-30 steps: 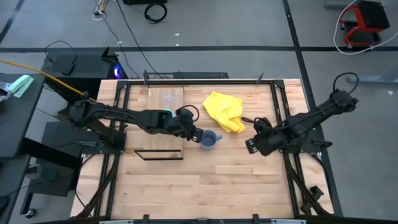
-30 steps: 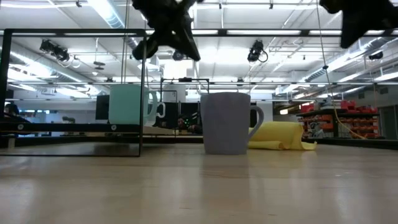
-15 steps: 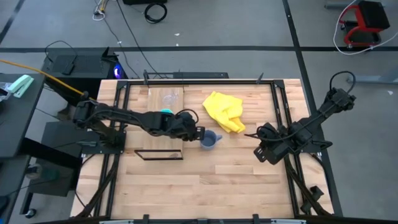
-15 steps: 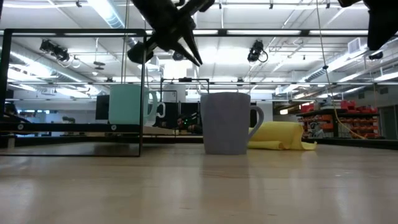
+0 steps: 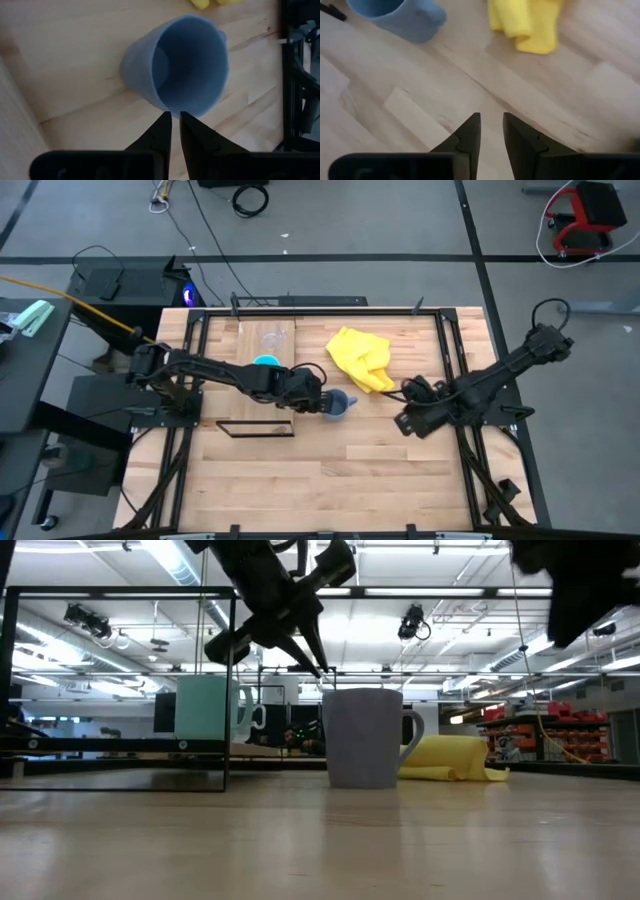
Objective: Stack small to large cups/mugs on shelf
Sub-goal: Put the blue mug on the shelf
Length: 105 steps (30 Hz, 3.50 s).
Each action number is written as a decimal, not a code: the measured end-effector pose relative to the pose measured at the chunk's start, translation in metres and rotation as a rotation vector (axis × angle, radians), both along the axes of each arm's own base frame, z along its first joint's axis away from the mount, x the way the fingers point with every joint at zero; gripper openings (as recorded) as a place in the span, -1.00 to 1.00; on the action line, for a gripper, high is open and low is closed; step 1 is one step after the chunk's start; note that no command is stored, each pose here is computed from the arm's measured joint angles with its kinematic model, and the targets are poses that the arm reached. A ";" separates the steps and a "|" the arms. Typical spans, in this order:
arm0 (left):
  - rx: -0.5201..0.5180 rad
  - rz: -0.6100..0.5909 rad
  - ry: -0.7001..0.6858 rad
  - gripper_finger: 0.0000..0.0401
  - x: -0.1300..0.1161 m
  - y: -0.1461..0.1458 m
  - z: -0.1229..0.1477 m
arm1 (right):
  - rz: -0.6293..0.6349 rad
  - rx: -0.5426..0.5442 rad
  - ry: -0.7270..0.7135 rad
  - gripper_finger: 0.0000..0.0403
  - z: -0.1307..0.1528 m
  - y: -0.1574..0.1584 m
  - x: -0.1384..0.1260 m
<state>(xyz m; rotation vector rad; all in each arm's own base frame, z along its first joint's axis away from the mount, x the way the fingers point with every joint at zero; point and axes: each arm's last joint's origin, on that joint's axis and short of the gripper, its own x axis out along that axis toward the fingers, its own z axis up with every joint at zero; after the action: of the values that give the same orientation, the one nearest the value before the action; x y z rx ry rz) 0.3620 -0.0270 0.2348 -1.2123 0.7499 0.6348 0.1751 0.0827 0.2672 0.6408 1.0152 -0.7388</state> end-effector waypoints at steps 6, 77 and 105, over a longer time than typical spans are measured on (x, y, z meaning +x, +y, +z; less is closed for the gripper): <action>0.009 0.008 0.008 -0.77 0.000 0.006 0.000 | -0.022 0.089 -0.078 -0.57 -0.041 -0.023 0.023; -0.054 0.125 0.211 -0.69 -0.017 0.014 -0.011 | 0.107 0.178 -0.391 -0.56 -0.068 -0.075 0.143; -0.065 0.115 0.196 -0.58 -0.015 0.014 -0.010 | 0.079 0.116 -0.230 -0.56 -0.079 -0.077 0.131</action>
<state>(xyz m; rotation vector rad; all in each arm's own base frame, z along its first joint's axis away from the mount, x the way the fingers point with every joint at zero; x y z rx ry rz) 0.3465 -0.0132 0.2247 -1.2715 0.8743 0.8383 0.3058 0.0055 0.1883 0.7635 0.8694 -0.5265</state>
